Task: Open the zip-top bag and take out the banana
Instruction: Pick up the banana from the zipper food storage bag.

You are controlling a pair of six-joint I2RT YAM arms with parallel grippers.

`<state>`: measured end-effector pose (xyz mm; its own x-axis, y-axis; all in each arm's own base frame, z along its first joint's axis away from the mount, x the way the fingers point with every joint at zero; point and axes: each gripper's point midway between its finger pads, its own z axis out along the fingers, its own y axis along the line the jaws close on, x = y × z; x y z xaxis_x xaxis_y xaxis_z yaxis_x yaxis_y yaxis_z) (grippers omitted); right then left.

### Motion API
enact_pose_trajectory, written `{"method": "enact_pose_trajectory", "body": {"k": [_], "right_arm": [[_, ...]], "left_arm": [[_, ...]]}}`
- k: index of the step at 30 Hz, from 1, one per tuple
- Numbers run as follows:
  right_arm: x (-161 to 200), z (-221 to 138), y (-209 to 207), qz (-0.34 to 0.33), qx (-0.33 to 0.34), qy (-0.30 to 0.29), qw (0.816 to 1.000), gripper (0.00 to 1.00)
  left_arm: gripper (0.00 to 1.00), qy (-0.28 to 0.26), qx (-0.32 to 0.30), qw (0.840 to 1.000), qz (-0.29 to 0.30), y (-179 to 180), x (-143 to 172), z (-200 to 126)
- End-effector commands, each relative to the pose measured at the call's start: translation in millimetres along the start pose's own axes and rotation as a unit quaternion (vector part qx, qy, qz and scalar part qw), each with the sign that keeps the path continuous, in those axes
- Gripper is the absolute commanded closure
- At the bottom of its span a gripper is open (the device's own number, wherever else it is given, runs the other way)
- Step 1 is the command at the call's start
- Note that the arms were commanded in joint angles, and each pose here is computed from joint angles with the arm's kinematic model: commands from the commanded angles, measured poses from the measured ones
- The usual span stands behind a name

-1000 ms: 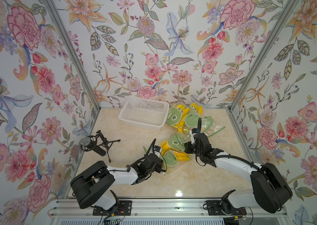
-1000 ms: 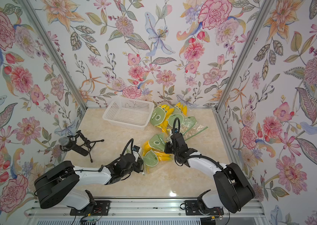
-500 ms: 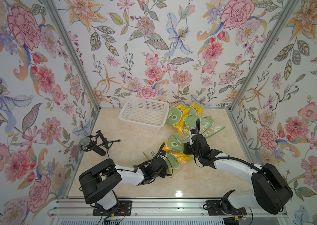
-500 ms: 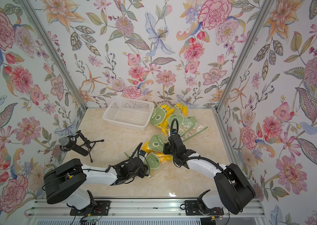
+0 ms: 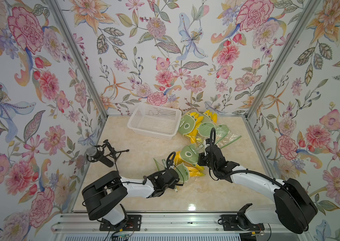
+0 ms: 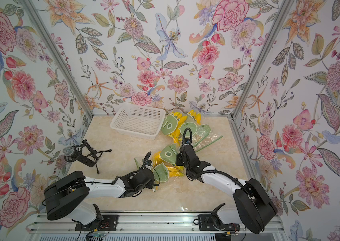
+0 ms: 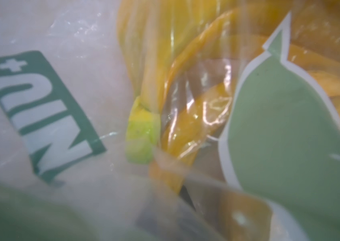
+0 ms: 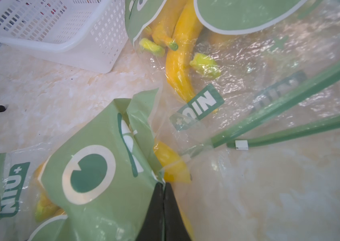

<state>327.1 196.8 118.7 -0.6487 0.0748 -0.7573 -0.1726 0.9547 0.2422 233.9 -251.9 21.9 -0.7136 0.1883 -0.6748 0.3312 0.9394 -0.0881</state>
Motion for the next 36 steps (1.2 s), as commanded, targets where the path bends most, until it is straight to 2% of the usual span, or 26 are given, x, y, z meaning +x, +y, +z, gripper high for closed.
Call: {"method": "enact_pose_trajectory", "body": {"k": [1, 11, 25, 30, 31, 36], "right_arm": [[1, -5, -13, 0.007, 0.033, -0.008, 0.999, 1.0], [-2, -13, -31, 0.019, 0.079, -0.024, 0.996, 1.0], [0, -19, -43, 0.017, 0.103, -0.029, 0.994, 1.0], [-1, -18, -46, 0.022, 0.108, -0.029, 0.993, 1.0], [0, -19, -47, 0.023, 0.108, -0.029, 0.993, 1.0], [0, -18, -46, 0.025, 0.105, -0.028, 0.994, 1.0]], "left_arm": [[0.9, 0.002, -0.05, 0.999, -0.009, 25, 8, -10], [0.92, -0.016, -0.076, 0.997, -0.016, 42, 0, -27], [0.95, -0.012, -0.158, 0.986, -0.048, 95, -9, -52], [0.95, -0.026, -0.192, 0.977, -0.088, 126, -18, -78], [0.91, -0.03, -0.201, 0.974, -0.098, 133, -21, -85], [0.92, -0.09, -0.22, 0.962, -0.137, 157, -59, -127]]}}
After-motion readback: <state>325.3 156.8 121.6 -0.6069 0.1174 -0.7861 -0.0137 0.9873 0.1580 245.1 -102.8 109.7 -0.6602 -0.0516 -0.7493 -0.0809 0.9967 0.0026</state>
